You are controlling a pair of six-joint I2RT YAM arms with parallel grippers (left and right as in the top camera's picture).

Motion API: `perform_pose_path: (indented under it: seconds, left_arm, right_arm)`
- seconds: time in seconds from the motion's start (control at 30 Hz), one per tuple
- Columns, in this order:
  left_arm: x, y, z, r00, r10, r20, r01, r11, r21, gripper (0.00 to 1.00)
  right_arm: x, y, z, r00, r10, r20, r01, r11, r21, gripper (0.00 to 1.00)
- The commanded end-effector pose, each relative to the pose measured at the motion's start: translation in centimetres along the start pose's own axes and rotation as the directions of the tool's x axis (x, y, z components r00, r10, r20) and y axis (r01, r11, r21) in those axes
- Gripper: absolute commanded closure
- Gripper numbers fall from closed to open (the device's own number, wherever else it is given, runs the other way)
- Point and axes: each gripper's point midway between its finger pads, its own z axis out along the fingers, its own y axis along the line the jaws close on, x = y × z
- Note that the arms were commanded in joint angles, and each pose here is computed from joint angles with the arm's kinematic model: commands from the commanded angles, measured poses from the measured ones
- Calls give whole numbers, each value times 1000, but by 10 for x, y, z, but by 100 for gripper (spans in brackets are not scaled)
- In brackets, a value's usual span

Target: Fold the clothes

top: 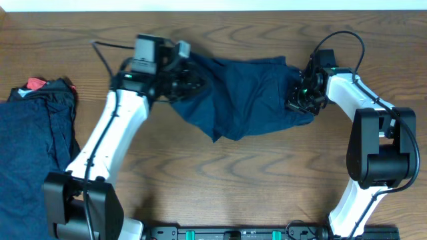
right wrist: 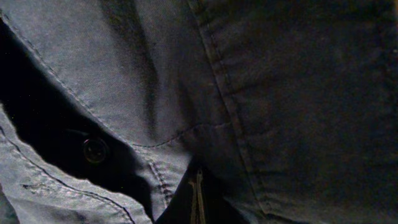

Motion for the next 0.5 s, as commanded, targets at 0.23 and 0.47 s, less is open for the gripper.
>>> perform_pose_path:
  seconds: [0.23,0.47]
  left_arm:
    - [-8,-51,31,994,40,104,-45,998,45,94]
    - [7,-57,64,997,50,59,-53,997,56,94]
  right_arm:
    - [73,-69,60,967,90,-237,-35,973,229,99]
    - [72,-69,61,968,89,-234,-34,973,227,99]
